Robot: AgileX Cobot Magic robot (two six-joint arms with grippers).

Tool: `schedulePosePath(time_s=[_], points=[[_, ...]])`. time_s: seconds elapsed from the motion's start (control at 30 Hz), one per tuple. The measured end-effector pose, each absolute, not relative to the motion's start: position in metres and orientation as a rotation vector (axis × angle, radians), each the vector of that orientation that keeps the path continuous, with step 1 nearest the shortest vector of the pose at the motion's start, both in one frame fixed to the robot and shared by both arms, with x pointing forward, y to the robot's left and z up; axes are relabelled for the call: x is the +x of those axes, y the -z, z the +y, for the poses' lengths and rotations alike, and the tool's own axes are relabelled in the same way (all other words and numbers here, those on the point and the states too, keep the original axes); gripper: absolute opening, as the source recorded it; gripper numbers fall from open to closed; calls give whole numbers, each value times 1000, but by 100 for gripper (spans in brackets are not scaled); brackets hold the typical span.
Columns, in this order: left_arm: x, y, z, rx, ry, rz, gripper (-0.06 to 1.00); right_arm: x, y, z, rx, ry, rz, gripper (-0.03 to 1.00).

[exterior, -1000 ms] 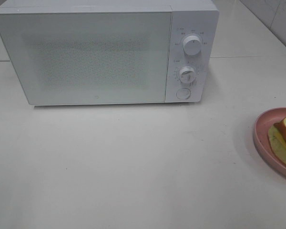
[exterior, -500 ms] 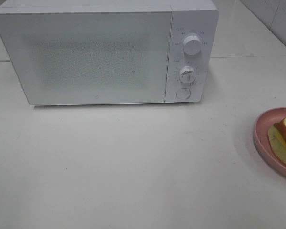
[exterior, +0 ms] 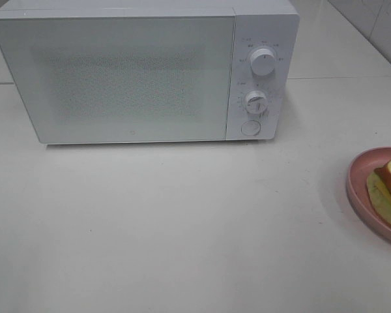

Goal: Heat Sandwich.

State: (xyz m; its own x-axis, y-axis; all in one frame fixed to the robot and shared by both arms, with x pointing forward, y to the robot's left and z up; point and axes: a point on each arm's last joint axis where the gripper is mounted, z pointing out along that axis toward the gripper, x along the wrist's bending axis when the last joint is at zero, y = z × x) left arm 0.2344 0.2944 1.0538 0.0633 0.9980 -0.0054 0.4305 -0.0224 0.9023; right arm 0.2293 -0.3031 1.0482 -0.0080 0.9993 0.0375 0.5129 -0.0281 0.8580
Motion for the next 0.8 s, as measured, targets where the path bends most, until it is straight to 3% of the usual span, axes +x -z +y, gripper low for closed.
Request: schedulePosePath(time_s=[0.8], points=[[234, -1054, 294, 1564, -924, 1473, 99, 229, -1048, -303, 1614, -944, 1593, 74]])
